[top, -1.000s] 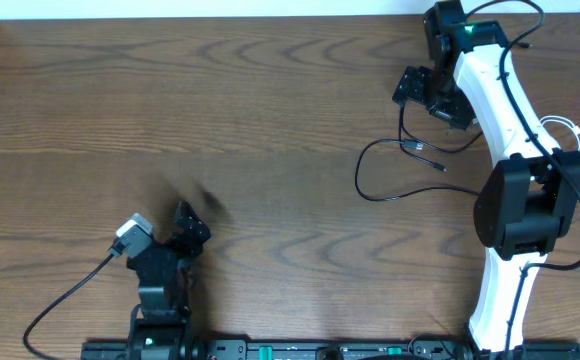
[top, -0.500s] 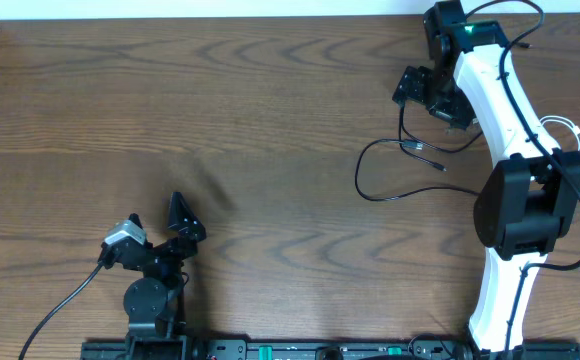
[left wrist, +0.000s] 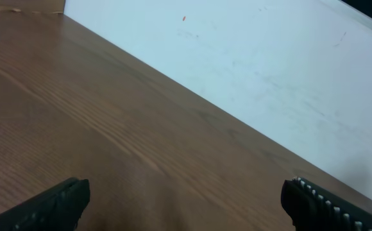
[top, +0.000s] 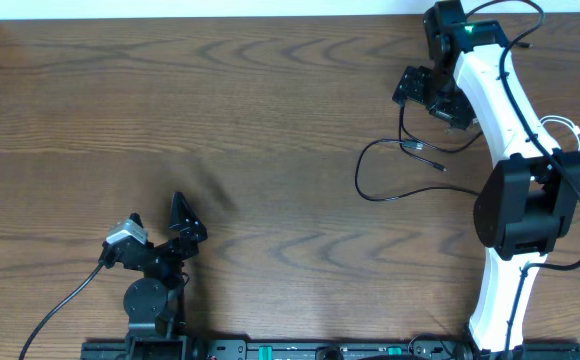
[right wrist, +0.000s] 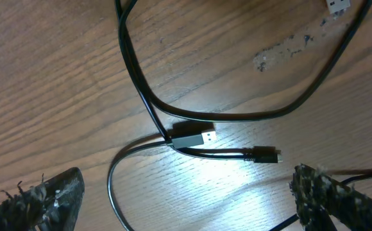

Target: Untangle cables

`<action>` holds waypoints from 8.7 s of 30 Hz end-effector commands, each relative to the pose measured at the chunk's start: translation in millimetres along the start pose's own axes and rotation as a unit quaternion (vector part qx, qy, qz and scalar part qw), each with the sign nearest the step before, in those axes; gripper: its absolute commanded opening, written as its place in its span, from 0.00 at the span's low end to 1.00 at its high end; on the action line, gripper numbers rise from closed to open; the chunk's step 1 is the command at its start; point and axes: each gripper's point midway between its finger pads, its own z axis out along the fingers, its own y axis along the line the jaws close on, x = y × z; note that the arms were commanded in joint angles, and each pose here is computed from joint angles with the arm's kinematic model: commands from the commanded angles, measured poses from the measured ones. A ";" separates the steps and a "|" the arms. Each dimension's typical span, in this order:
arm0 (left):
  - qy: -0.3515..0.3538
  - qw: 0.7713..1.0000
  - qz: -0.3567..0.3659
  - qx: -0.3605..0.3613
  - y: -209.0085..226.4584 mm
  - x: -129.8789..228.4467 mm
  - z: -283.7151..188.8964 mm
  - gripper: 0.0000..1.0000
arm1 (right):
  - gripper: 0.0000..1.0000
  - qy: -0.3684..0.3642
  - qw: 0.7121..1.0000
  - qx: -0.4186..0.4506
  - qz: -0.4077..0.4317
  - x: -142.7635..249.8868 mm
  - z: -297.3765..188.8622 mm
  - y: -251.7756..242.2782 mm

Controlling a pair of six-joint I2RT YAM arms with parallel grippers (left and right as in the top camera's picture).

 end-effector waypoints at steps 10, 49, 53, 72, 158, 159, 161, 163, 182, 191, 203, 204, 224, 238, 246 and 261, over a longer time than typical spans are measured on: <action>0.025 1.000 0.016 -0.008 7.4 17.1 1.2 0.99 | 0.99 0.002 1.000 0.006 -0.001 1.7 3.5 0.0; 0.025 1.000 0.016 -0.008 7.4 17.1 1.2 0.99 | 0.99 0.002 1.000 0.006 -0.001 1.7 3.5 -0.1; 0.025 1.000 0.016 -0.008 7.4 17.1 1.2 1.00 | 0.99 0.002 1.000 0.006 -0.001 1.7 3.5 0.0; 0.025 1.000 0.016 -0.008 7.4 17.1 1.2 0.99 | 0.99 -0.071 0.996 -0.035 0.048 -28.5 -69.5 -34.0; 0.025 1.000 0.016 -0.008 7.4 17.1 1.2 0.99 | 0.99 0.027 0.989 -0.058 0.136 287.1 17.0 -205.5; 0.025 1.000 0.016 -0.008 7.4 17.1 1.2 0.99 | 0.99 0.026 0.989 -0.058 0.136 287.5 16.7 -205.8; 0.025 1.000 0.016 -0.008 7.4 17.1 1.2 0.99 | 0.99 0.019 0.988 -0.064 0.136 287.9 16.0 -205.4; 0.025 1.000 0.016 -0.008 7.4 17.1 1.2 0.99 | 0.99 0.006 0.988 -0.073 0.135 285.9 13.3 -204.3; 0.025 1.000 0.016 -0.008 7.4 17.1 1.2 0.99 | 0.99 -0.316 0.905 -0.264 0.106 195.4 -50.6 -166.5; 0.025 1.000 0.016 -0.008 7.4 17.1 1.2 0.99 | 0.99 -0.365 0.879 -0.293 0.097 192.9 -53.9 -164.8; 0.025 1.000 0.016 -0.008 7.4 17.1 1.2 1.00 | 0.99 -0.451 0.810 -0.372 0.052 173.6 -112.4 -138.0; 0.025 1.000 0.016 -0.008 7.4 17.1 1.2 0.99 | 0.99 -0.451 0.810 -0.372 0.052 173.3 -111.4 -137.9; 0.025 1.000 0.016 -0.008 7.4 17.1 1.2 0.99 | 0.99 -0.505 0.762 -0.404 0.044 155.2 -96.8 -127.9; 0.025 1.000 0.016 -0.008 7.4 17.1 1.2 1.00 | 0.99 -0.494 0.773 -0.396 0.047 156.4 -88.0 -129.0; 0.025 1.000 0.016 -0.008 7.4 17.1 1.2 0.99 | 0.99 -0.494 0.772 -0.398 0.045 156.6 -89.3 -128.2; 0.025 1.000 0.016 -0.008 7.4 17.1 1.2 0.99 | 0.99 -0.664 0.673 -0.200 -0.257 156.5 -127.9 -120.8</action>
